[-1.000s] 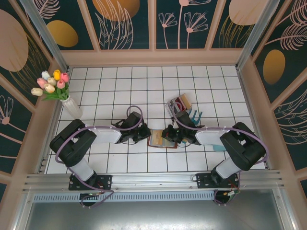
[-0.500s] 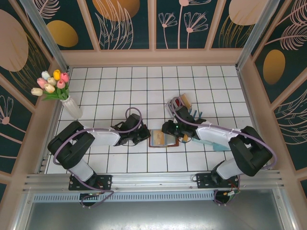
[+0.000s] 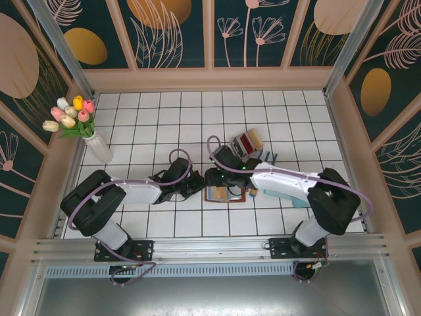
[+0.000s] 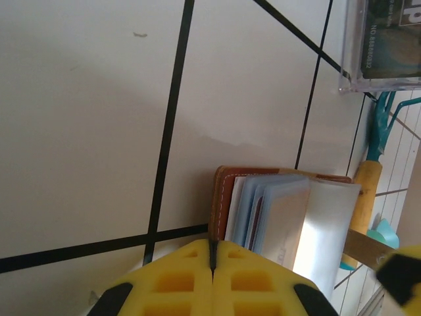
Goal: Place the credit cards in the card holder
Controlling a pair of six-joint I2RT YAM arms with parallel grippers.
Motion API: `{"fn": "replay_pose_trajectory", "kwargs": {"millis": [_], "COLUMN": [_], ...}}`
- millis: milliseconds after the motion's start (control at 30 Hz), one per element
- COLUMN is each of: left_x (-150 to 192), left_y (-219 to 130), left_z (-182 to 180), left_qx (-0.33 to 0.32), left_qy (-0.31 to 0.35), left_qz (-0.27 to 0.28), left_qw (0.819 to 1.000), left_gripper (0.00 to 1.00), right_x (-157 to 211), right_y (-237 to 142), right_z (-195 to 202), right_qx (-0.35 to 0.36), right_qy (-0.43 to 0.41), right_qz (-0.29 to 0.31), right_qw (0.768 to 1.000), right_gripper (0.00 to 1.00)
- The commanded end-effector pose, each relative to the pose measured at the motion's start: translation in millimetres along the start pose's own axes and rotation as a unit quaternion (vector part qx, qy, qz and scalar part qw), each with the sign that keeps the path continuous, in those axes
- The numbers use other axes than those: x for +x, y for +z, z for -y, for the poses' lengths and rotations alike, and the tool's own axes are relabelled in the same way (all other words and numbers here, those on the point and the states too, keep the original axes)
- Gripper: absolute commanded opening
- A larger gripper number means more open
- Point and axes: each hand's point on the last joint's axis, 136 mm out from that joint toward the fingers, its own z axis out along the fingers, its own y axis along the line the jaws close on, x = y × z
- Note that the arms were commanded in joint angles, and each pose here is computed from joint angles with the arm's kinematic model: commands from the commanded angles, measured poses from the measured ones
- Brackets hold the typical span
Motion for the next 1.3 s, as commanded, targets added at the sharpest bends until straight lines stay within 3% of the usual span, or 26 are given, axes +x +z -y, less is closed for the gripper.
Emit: {"fn": "replay_pose_trajectory", "kwargs": {"millis": [0,167,567,733,1000,1100,1200,1267], "left_x": [0,1,-1,-2,-4,-4,-5,-4], "left_y": [-5,-6,-8,-11,-15,-16,-17,-16], "left_z": [14,13,16,19,18,18,19,20], "left_qx": [0.028,0.027,0.031,0.035,0.032,0.033,0.034,0.036], "left_qy": [-0.004,-0.003,-0.002,0.000,0.001,0.001,0.002,0.002], "left_qz": [0.002,0.002,0.005,0.010,0.019,0.020,0.021,0.020], "left_qw": [1.000,1.000,1.000,0.999,0.999,0.999,0.999,0.999], "left_gripper": [0.00,0.00,0.00,0.00,0.00,0.00,0.00,0.00], "right_x": [6,16,34,34,23,18,18,17], "right_y": [3,13,33,31,21,17,18,16], "right_z": [18,12,27,25,36,33,25,21], "right_qx": [0.067,0.047,0.094,0.097,0.131,0.123,0.071,0.033], "right_qy": [-0.015,-0.014,-0.027,-0.032,-0.028,-0.027,-0.003,0.017], "right_qz": [-0.004,-0.027,-0.065,-0.060,-0.037,-0.029,-0.036,-0.032], "right_qw": [0.998,0.998,0.993,0.993,0.990,0.992,0.997,0.999], "right_gripper": [0.53,0.55,0.60,0.64,0.61,0.59,0.55,0.59]}}
